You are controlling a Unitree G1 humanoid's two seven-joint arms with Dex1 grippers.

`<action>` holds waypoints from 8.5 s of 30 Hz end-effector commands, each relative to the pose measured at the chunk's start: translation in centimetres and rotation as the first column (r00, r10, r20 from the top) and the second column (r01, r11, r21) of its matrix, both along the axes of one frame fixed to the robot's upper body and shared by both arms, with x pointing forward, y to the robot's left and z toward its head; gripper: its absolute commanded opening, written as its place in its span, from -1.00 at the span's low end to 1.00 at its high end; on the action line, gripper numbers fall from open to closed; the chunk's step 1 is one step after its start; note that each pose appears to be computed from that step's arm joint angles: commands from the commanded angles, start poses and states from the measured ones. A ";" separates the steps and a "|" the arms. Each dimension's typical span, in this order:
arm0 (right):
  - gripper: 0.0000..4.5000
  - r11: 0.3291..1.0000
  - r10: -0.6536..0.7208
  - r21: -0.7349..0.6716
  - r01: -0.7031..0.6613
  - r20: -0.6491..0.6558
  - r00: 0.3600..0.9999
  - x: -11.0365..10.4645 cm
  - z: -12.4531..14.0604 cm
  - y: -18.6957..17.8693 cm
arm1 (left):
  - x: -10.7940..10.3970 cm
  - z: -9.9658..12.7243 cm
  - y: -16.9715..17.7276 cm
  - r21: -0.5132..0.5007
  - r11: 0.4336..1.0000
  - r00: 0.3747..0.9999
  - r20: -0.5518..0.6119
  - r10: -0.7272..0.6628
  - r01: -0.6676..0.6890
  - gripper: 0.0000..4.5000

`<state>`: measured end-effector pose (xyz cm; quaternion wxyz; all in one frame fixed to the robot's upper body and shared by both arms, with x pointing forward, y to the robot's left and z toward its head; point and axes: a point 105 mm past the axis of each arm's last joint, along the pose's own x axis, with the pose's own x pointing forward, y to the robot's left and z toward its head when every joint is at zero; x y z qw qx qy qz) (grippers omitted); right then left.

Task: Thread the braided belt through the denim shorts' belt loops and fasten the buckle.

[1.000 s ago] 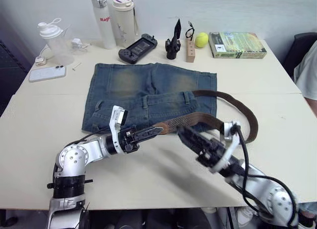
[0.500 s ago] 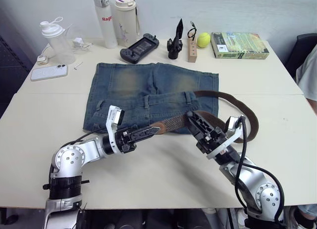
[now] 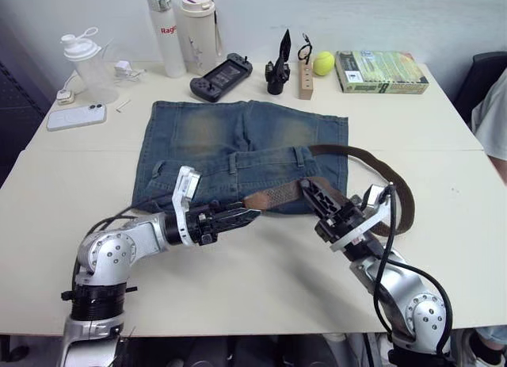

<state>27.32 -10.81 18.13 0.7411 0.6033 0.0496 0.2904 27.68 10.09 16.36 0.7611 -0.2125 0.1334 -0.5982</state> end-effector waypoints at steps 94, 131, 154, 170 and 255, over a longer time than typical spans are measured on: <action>-1.00 0.893 -0.156 -0.438 0.102 -0.087 0.984 2.4 -4.7 -2.8 | -0.7 2.9 4.2 0.293 0.953 0.832 0.546 -0.101 -0.077 0.59; -1.00 0.992 0.024 -0.100 -0.079 -0.461 0.887 3.2 -7.6 0.1 | 7.4 -3.2 -5.0 0.605 0.732 0.184 0.795 -0.578 -0.315 0.59; -0.82 0.985 -0.007 -0.157 -0.067 -0.433 0.901 3.2 -7.0 -0.4 | 5.1 -0.7 -5.6 0.559 0.786 0.090 0.826 -0.557 -0.264 -0.90; 0.53 0.723 0.110 -0.687 -0.065 0.022 0.994 -3.0 -3.0 -4.2 | 4.9 -1.3 -7.4 0.568 0.806 0.336 0.801 -0.495 -0.167 -0.91; -0.77 0.969 0.230 -0.012 -0.248 -0.335 0.914 0.2 -0.1 6.8 | 1.1 3.0 1.5 0.384 0.805 -0.070 0.884 -0.461 -0.453 -0.91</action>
